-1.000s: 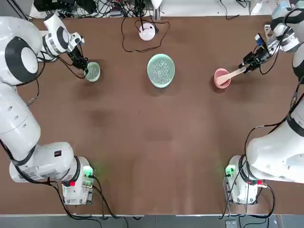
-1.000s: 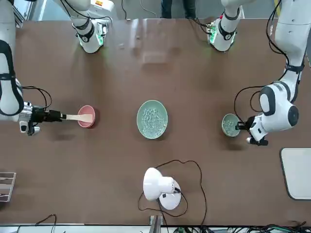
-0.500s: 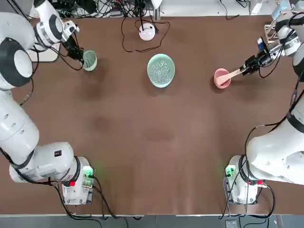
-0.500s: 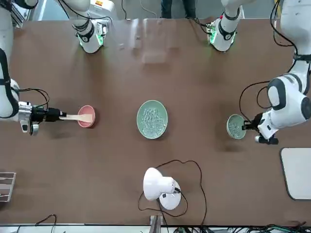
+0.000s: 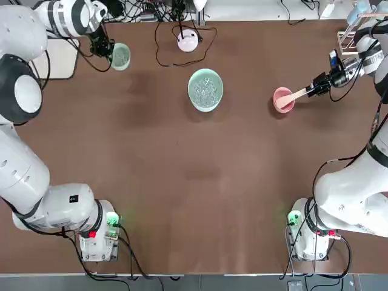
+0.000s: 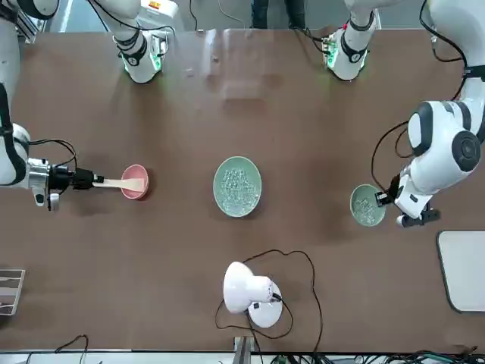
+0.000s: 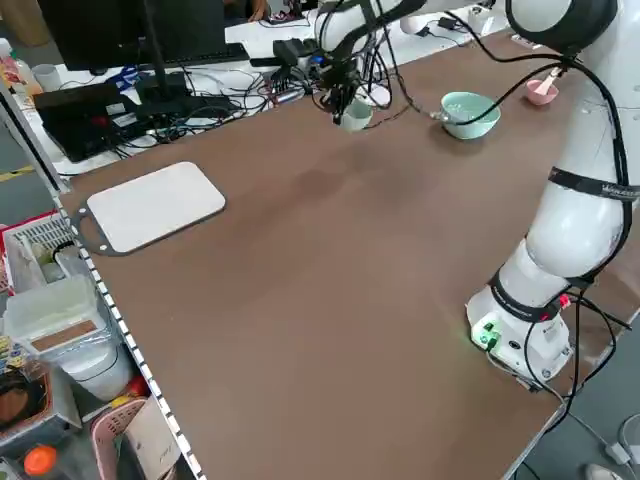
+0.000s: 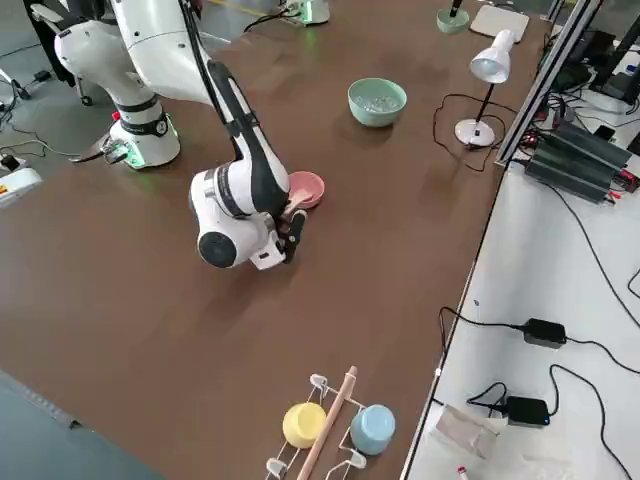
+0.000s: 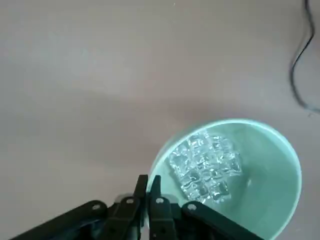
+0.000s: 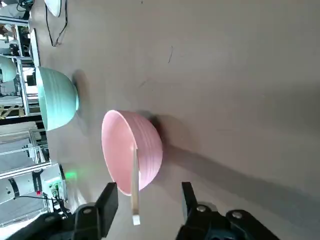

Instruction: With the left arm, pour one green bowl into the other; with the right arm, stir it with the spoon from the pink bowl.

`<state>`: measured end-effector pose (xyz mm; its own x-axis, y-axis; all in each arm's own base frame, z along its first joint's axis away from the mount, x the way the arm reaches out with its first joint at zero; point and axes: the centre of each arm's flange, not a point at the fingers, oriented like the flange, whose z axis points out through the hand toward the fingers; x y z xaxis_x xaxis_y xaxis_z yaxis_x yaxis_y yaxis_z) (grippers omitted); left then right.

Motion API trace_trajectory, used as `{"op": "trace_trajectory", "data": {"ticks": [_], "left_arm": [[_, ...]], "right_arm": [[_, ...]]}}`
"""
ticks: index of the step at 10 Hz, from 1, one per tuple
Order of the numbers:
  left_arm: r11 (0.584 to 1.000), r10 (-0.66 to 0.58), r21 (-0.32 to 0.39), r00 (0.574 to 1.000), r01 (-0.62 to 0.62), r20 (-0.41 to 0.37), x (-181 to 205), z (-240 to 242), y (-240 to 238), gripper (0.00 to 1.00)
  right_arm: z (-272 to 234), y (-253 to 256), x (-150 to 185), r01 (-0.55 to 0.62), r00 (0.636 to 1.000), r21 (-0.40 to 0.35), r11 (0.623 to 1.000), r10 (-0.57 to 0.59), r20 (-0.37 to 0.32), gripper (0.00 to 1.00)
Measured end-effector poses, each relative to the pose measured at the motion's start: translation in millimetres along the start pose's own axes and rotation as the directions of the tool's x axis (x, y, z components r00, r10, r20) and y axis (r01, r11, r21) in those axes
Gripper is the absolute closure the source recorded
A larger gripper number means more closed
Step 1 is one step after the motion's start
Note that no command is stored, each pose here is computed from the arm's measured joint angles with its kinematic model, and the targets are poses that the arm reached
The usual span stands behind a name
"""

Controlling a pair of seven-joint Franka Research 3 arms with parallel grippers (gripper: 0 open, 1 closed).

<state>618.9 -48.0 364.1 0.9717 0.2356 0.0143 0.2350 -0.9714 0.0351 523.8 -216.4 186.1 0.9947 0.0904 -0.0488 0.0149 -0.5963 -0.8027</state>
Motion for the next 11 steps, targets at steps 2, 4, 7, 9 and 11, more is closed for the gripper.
{"op": "trace_trajectory", "data": {"ticks": [2,4,7,9,11], "left_arm": [[0.994,-0.113,0.012,0.993,0.113,-0.015,-0.6,-28.6,35.2,0.96],[0.981,-0.193,0.036,0.981,0.192,0.015,-12.2,-65.7,83.5,0.96],[0.961,-0.212,0.180,0.977,0.210,-0.011,-69.8,-71.6,174.3,0.96],[0.942,-0.233,0.243,0.972,0.231,-0.020,-107.1,-66.1,223.6,0.96],[0.903,-0.301,0.294,0.950,0.312,-0.085,-116.4,-66.7,255.7,0.96]], "right_arm": [[0.8,-2.4,-0.2,0.002,1.000,0.017,1.000,-0.002,0.008,0.43],[1.2,-3.6,-0.2,0.002,1.000,0.027,1.000,-0.003,0.011,0.54],[0.0,-3.9,0.5,0.003,1.000,0.028,1.000,-0.004,0.007,0.66],[-0.5,-4.5,1.6,0.004,1.000,0.033,0.999,-0.004,-0.001,0.67],[-0.7,-5.1,2.4,0.004,1.000,0.035,0.999,-0.004,-0.005,0.71]]}}
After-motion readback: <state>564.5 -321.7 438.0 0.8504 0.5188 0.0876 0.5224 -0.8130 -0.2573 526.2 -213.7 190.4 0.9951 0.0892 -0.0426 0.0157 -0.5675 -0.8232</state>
